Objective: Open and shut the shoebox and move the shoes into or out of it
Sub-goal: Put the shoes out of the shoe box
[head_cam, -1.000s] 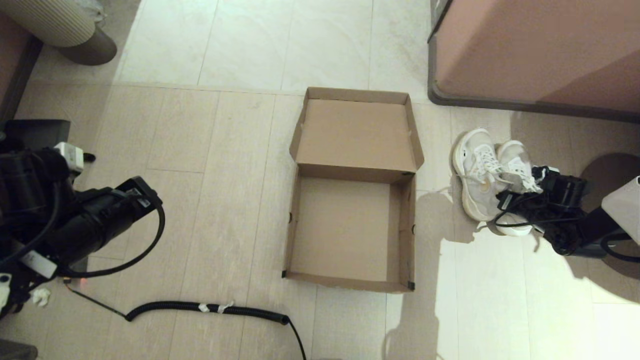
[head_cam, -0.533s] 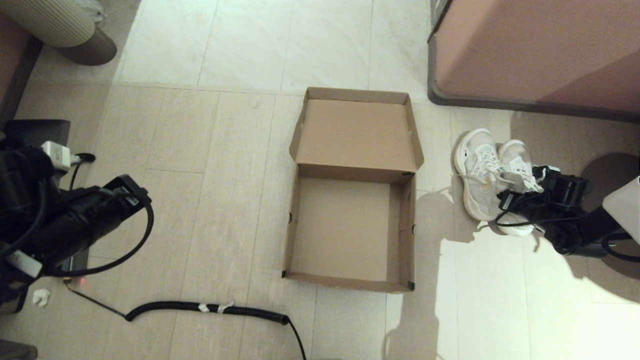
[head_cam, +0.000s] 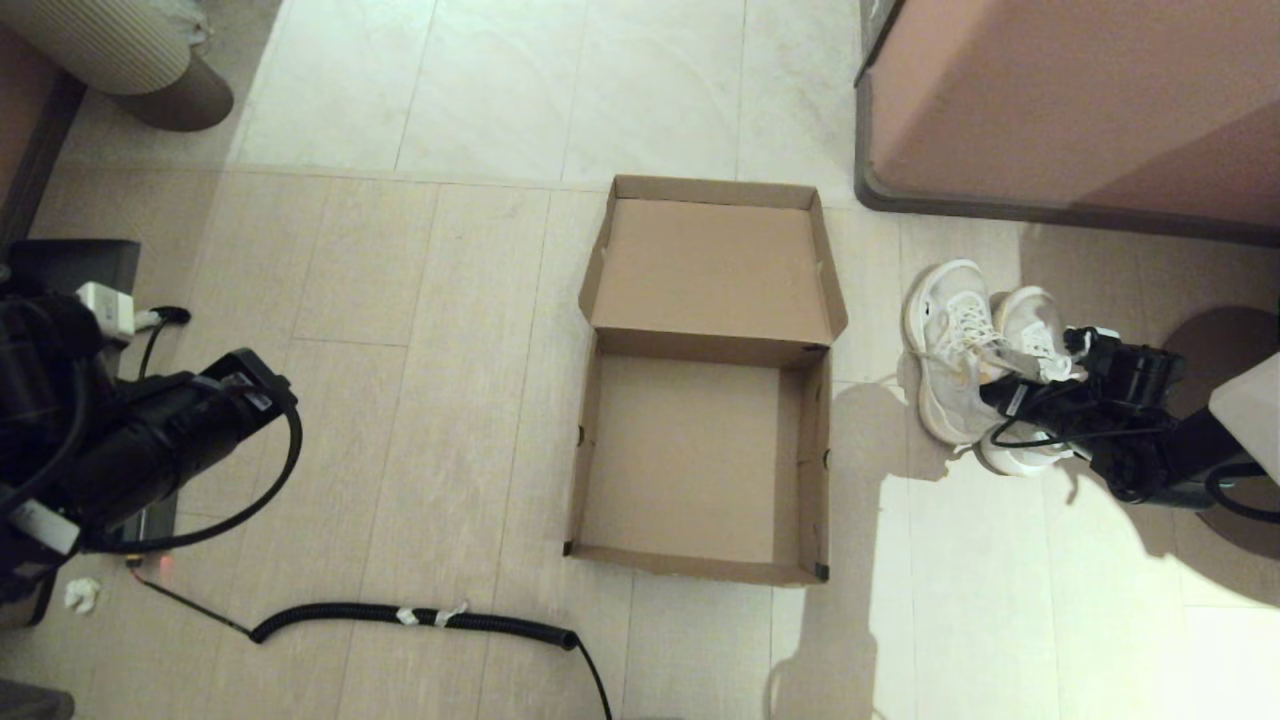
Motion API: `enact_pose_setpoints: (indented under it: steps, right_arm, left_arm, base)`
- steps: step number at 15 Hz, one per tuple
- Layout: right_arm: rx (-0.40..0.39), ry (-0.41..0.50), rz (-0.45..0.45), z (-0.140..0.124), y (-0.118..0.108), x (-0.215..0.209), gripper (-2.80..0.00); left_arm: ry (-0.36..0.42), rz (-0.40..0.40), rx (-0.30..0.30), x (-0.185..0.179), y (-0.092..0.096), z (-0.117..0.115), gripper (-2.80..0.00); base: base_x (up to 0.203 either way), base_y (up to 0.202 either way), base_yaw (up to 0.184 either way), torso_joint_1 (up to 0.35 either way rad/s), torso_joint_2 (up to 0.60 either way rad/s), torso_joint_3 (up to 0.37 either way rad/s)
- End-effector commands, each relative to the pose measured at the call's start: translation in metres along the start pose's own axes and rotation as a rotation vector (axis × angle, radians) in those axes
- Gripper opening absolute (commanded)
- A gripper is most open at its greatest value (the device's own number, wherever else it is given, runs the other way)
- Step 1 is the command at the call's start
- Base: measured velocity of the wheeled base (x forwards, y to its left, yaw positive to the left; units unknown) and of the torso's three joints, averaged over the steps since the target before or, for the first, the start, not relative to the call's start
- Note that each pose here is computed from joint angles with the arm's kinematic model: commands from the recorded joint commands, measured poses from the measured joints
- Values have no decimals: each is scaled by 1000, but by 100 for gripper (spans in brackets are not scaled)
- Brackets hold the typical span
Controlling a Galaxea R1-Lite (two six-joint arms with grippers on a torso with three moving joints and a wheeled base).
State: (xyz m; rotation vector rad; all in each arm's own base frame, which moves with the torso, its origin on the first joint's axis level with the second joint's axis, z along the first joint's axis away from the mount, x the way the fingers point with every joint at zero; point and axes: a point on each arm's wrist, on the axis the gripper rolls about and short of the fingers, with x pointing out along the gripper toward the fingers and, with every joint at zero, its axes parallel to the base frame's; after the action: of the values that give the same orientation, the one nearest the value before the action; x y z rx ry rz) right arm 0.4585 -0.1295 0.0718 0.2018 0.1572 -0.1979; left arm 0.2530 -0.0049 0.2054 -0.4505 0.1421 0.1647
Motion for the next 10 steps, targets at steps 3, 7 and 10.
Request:
enact_pose_setpoints:
  steps: [3, 7, 10]
  right_arm:
    - [0, -3, 0, 8, 2, -10, 0]
    - [3, 18, -4, 25, 10, -55, 0]
    - [4, 22, -2, 37, 15, -89, 0]
  left_arm:
    - [-23, 4, -8, -3, 2, 5, -280]
    - [-64, -15, -12, -16, -1, 15, -280]
    - [-99, -32, -17, -34, -2, 24, -280]
  base:
    - [0, 0, 0, 0, 0, 0]
    - [0, 0, 0, 0, 0, 0]
    - [0, 0, 0, 0, 0, 0]
